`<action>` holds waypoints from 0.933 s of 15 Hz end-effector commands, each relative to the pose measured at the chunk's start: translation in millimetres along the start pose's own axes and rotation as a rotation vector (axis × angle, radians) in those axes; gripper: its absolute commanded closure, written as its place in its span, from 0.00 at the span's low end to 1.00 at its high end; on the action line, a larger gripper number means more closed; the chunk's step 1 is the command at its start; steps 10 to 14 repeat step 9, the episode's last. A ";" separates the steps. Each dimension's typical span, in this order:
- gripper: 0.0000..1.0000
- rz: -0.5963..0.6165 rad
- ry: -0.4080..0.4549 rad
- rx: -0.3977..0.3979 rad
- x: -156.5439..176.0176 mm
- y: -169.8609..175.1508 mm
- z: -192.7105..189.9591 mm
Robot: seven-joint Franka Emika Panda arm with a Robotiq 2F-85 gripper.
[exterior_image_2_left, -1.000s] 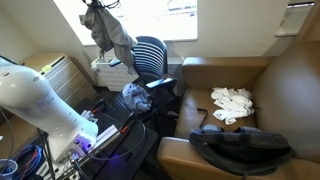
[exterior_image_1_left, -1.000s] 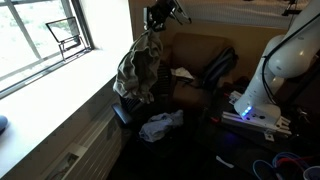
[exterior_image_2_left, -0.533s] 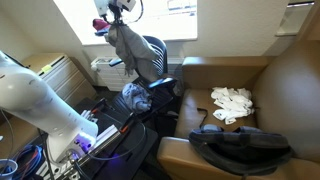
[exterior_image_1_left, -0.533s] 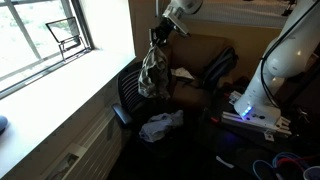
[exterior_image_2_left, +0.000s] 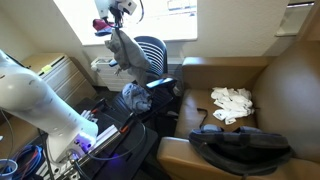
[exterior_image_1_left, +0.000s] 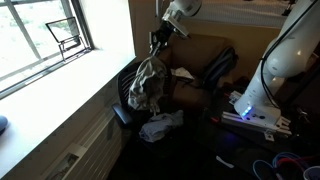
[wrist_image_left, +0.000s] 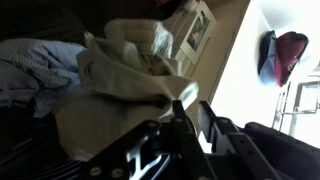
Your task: Pick up the short from the brown chair and put it on the black chair
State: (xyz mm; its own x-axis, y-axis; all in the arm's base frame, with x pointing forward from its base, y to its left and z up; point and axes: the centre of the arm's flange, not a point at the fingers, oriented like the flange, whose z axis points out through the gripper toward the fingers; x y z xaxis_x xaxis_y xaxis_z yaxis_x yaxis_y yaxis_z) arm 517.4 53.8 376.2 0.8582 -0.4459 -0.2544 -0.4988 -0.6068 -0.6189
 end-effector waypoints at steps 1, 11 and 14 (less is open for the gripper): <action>0.48 -0.033 -0.169 -0.118 -16.0 -8.8 8.4; 0.26 -0.075 -0.258 -0.258 -39.7 -19.9 15.7; 0.26 -0.075 -0.258 -0.258 -39.7 -19.9 15.7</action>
